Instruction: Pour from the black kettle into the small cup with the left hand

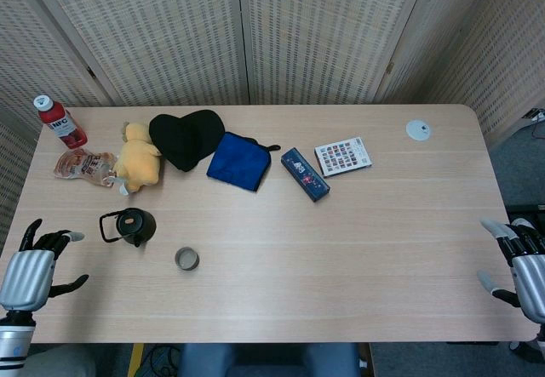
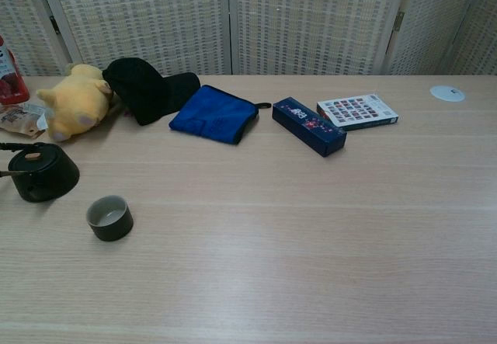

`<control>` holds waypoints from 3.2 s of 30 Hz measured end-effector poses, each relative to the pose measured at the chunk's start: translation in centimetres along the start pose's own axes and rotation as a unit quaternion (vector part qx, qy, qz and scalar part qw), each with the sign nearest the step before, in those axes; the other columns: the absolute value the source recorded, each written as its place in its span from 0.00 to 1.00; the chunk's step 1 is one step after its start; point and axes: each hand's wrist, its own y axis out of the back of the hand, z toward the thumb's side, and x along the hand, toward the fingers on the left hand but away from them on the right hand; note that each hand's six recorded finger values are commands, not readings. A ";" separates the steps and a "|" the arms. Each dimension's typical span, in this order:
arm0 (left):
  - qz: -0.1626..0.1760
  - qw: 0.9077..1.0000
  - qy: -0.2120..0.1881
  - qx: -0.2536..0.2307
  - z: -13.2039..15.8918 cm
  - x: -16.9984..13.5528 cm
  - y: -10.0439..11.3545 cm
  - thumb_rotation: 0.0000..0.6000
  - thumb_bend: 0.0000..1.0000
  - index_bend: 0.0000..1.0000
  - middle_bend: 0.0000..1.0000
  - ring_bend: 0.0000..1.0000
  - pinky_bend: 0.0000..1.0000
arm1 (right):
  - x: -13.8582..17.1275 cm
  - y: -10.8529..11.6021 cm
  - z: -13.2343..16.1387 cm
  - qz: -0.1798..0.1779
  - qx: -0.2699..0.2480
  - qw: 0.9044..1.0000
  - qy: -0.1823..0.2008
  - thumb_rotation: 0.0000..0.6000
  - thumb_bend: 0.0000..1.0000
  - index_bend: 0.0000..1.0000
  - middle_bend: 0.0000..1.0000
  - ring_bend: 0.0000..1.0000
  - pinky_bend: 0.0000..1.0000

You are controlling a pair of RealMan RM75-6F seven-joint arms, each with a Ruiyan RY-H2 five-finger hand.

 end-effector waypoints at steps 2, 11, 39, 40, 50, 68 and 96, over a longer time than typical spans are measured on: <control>0.000 1.000 0.000 0.000 0.1 -0.1 0.0 1.00 0.11 0.31 0.31 0.29 0.00 | -0.2 -0.1 0.3 0.001 -0.004 1.000 0.008 1.00 0.23 0.16 0.20 0.17 0.17; 0.002 1.000 -0.004 0.000 0.3 0.2 0.0 1.00 0.11 0.31 0.31 0.29 0.00 | -1.1 -0.2 1.4 0.001 -0.019 0.999 0.040 1.00 0.23 0.16 0.20 0.17 0.17; -0.137 0.990 -0.039 0.005 2.5 11.3 -4.7 0.28 0.04 0.16 0.16 0.19 0.00 | -1.9 1.4 3.0 -0.007 -0.011 0.997 0.077 1.00 0.24 0.16 0.20 0.17 0.17; -0.144 0.989 -0.033 0.008 2.3 11.7 -4.9 0.21 0.03 0.16 0.16 0.19 0.00 | -1.9 1.4 3.0 -0.007 -0.011 0.997 0.076 1.00 0.24 0.16 0.20 0.17 0.17; -0.192 0.981 0.016 0.015 0.8 14.5 -6.3 0.07 0.02 0.19 0.16 0.20 0.00 | -2.1 1.2 2.7 -0.005 -0.012 0.998 0.067 1.00 0.24 0.16 0.20 0.17 0.17; -0.238 0.966 0.070 0.069 -1.2 13.8 -7.7 0.00 0.02 0.33 0.31 0.31 0.00 | -2.4 1.0 2.5 -0.003 -0.014 0.998 0.061 1.00 0.24 0.16 0.20 0.17 0.17; -0.247 0.963 0.071 0.082 0.0 9.3 -6.2 0.00 0.02 0.35 0.34 0.36 0.00 | -2.9 0.5 2.5 0.001 -0.017 0.998 0.062 1.00 0.24 0.16 0.21 0.17 0.17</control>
